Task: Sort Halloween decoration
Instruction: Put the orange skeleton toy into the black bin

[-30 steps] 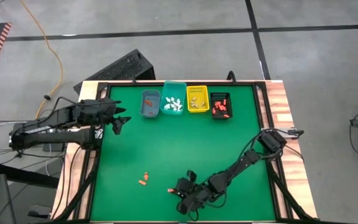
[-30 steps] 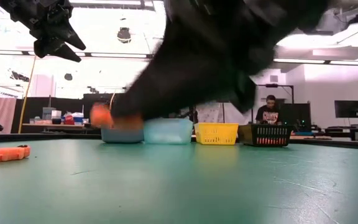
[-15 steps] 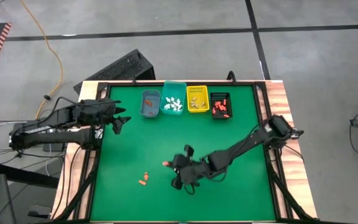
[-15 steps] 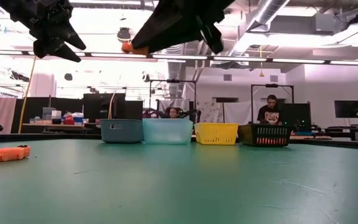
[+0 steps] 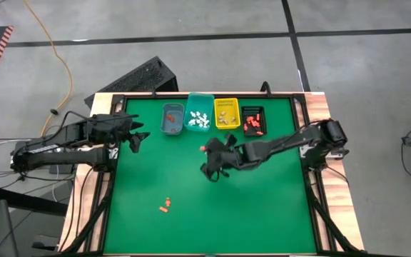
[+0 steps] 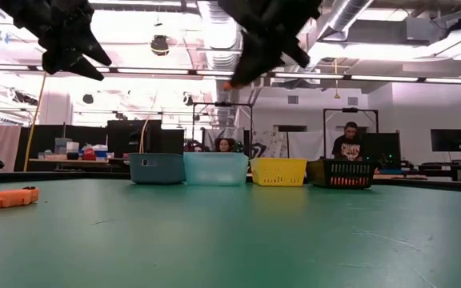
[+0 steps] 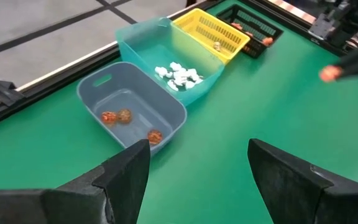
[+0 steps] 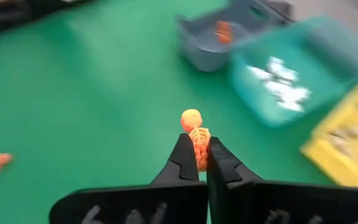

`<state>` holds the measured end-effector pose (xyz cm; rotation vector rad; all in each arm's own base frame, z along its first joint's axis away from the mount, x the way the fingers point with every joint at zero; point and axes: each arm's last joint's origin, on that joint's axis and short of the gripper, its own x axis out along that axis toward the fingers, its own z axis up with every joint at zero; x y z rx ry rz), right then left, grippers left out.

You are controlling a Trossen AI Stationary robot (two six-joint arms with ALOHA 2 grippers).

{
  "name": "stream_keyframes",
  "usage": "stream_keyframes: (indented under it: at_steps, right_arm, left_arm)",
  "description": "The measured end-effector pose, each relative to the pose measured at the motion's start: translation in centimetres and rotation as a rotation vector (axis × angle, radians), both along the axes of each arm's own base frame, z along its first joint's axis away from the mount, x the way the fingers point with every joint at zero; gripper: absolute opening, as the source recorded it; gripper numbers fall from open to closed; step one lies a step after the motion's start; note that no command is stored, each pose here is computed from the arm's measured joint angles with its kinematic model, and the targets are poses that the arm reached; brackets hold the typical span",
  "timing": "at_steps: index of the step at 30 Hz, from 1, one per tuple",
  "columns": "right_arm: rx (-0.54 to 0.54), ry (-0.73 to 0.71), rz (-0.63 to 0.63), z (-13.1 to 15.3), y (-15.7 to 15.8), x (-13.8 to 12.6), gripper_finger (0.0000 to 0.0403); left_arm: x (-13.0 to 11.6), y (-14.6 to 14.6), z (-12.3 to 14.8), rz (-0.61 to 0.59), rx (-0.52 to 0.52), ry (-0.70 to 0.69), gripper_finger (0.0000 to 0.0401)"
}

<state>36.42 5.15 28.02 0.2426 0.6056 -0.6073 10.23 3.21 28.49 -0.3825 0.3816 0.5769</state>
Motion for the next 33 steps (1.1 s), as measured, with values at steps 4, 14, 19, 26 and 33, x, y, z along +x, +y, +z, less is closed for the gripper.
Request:
stream_keyframes:
  at_steps: [4, 14, 19, 26, 33]
  right_arm:
    - [0.011, 0.099, -0.11, 0.5, -3.1, -1.7, 0.0001]
    - [0.046, 0.346, -0.33, 1.5, -11.3, -6.4, 0.0001]
    - [0.125, 0.382, -0.379, 1.1, -15.6, -9.1, 0.0001]
    - [0.212, 0.36, -0.385, -1.1, -19.3, -11.2, 0.0001]
    - [0.293, 0.325, -0.392, -5.0, -20.7, -12.4, 0.0002]
  left_arm:
    - [0.0, 0.1, 0.0, 0.025, 0.012, 0.002, 0.0261]
    - [0.0, 0.1, 0.0, 0.031, 0.013, 0.003, 0.0261]
    - [0.0, 0.1, 0.0, 0.032, 0.014, 0.003, 0.0261]
    - [0.0, 0.1, 0.0, 0.031, 0.015, 0.004, 0.0261]
    - [0.0, 0.1, 0.0, 0.031, 0.015, 0.004, 0.0261]
